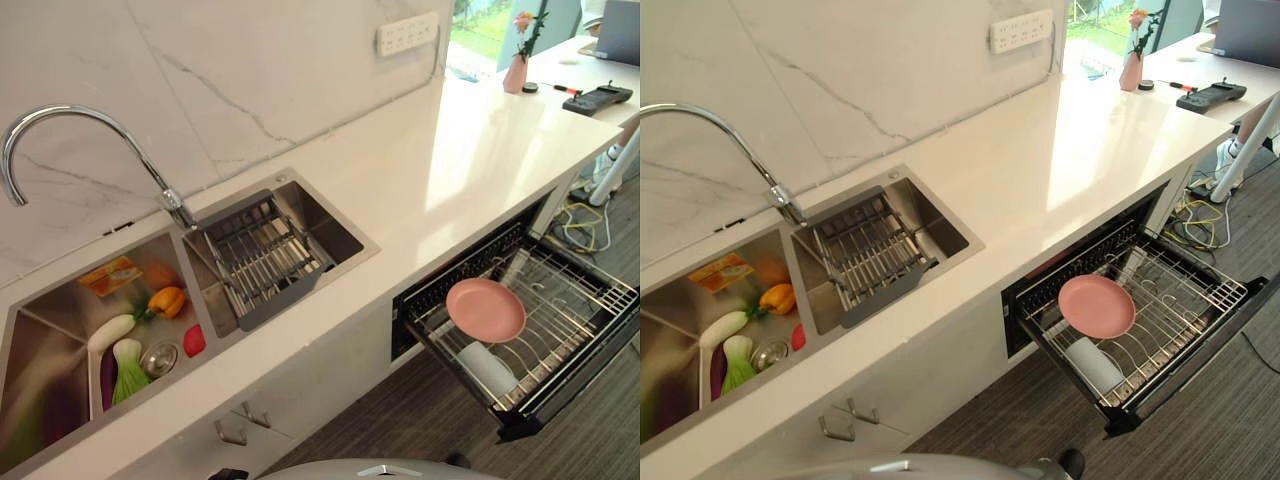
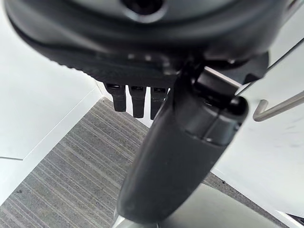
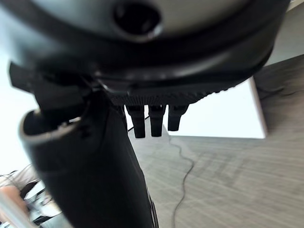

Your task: Place the dishes in the dishwasher.

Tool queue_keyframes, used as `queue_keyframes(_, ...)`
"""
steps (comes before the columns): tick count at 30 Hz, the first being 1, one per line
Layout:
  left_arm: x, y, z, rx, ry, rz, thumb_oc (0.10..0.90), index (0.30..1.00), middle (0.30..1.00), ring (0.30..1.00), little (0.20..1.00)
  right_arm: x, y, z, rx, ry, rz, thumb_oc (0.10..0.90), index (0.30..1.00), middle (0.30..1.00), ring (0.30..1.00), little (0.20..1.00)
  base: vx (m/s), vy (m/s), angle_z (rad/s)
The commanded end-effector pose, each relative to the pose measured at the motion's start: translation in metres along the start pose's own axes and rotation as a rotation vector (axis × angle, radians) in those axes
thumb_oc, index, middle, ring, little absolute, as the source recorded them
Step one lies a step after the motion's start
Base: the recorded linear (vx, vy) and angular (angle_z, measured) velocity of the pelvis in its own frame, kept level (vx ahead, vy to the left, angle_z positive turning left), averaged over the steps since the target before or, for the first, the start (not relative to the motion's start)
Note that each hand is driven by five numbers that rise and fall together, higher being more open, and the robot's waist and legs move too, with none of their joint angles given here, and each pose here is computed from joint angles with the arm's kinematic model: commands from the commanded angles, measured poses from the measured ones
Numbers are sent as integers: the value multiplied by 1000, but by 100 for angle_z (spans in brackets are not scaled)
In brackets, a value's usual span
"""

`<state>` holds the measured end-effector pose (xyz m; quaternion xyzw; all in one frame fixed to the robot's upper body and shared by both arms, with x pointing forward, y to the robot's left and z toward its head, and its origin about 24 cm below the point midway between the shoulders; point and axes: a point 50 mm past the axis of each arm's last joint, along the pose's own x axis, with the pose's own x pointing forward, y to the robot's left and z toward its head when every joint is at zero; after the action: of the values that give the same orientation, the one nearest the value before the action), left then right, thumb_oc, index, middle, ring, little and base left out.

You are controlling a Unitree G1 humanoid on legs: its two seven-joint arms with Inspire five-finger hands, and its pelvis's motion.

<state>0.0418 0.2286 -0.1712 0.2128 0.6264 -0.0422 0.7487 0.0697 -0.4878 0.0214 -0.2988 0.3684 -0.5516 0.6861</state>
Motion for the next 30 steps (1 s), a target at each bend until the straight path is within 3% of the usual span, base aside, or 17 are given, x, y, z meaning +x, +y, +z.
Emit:
queue_keyframes(1, 2, 11, 42, -125, -130, 50, 800, 900, 900, 900, 900, -9, 25, 14, 149, -29, 24, 400, 300, 300, 300, 300, -5, 14, 8)
queue_keyframes(5, 2, 6, 35, -129, -100, 30, 800, 900, 900, 900, 900, -48, 96, -3, 119, 42, 265, 400, 300, 300, 300, 300, -6, 25, 19)
queue_keyframes(7, 2, 5, 31, -133, -86, 26, 800, 900, 900, 900, 900, -58, 110, -1, 103, 33, 323, 400, 300, 300, 300, 300, -4, 40, 30)
queue_keyframes(8, 2, 4, 24, -131, -66, 25, 800, 900, 900, 900, 900, -74, 134, 10, 74, -12, 415, 400, 300, 300, 300, 300, -3, 50, 39)
queue_keyframes(12, 2, 10, 14, -114, -40, 38, 800, 900, 900, 900, 900, -96, 160, 46, -12, -190, 543, 400, 300, 300, 300, 300, -18, 49, 41)
queue_keyframes(18, 0, 5, 3, -33, -27, 9, 800, 900, 900, 900, 900, -106, 167, 92, -155, -433, 591, 400, 300, 300, 300, 300, -4, 48, 50)
queue_keyframes(23, -1, -3, -10, 28, 7, -38, 800, 900, 900, 900, 900, -125, 165, 164, -309, -789, 566, 400, 300, 300, 300, 300, 9, 69, 66)
queue_keyframes(28, -2, -2, -13, 50, 13, -51, 800, 900, 900, 900, 900, -147, 165, 204, -359, -991, 539, 400, 300, 300, 300, 300, 15, 52, 65)
queue_keyframes(30, -2, -1, -15, 40, 15, -51, 800, 900, 900, 900, 900, -165, 169, 218, -361, -1080, 549, 483, 425, 425, 425, 425, 22, 35, 34)
